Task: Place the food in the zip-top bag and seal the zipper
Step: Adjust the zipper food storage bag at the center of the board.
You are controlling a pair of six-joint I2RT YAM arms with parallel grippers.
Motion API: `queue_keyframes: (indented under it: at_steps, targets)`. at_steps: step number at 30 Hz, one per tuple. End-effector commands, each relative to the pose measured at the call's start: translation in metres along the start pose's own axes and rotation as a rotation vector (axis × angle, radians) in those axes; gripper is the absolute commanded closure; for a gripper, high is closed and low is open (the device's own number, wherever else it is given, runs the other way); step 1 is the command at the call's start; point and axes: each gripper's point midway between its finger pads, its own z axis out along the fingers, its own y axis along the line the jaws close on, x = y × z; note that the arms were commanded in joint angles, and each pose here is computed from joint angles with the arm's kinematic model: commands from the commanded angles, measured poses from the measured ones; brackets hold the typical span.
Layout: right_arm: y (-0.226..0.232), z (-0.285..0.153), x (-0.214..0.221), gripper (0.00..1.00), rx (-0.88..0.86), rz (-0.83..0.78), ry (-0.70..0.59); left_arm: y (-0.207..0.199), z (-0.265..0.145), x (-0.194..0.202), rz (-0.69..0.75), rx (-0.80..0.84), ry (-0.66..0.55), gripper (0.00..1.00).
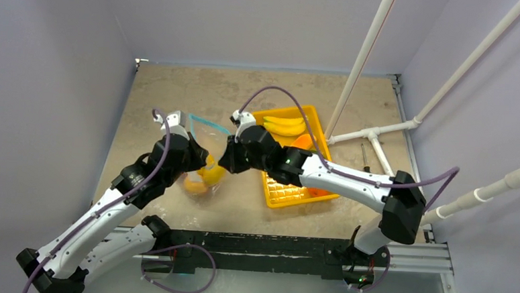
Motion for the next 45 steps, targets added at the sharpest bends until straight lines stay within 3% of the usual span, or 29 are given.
queue_keyframes:
  at_steps: [1,5,11,17,31,45]
  targets:
    - [0.054,-0.067,-0.121,1.00,-0.096,-0.008,-0.347,-0.038,-0.029,-0.068,-0.003,0.096,-0.163,1.00]
    - [0.069,-0.095,-0.142,1.00,-0.164,-0.011,-0.438,-0.032,-0.046,-0.089,-0.006,0.075,-0.240,1.00]
    - [0.040,-0.040,-0.071,1.00,-0.109,-0.016,-0.206,-0.007,-0.013,-0.033,-0.011,0.023,-0.119,1.00]
    - [0.036,-0.041,-0.063,1.00,-0.108,-0.016,-0.193,-0.007,0.009,0.001,-0.031,0.063,-0.043,1.00]
    - [0.047,-0.069,-0.111,1.00,-0.087,0.005,-0.346,-0.041,-0.006,-0.069,0.097,0.082,-0.189,1.00]
    - [0.038,-0.036,-0.053,1.00,-0.173,0.188,-0.234,-0.072,0.012,-0.075,0.326,0.163,-0.132,1.00]
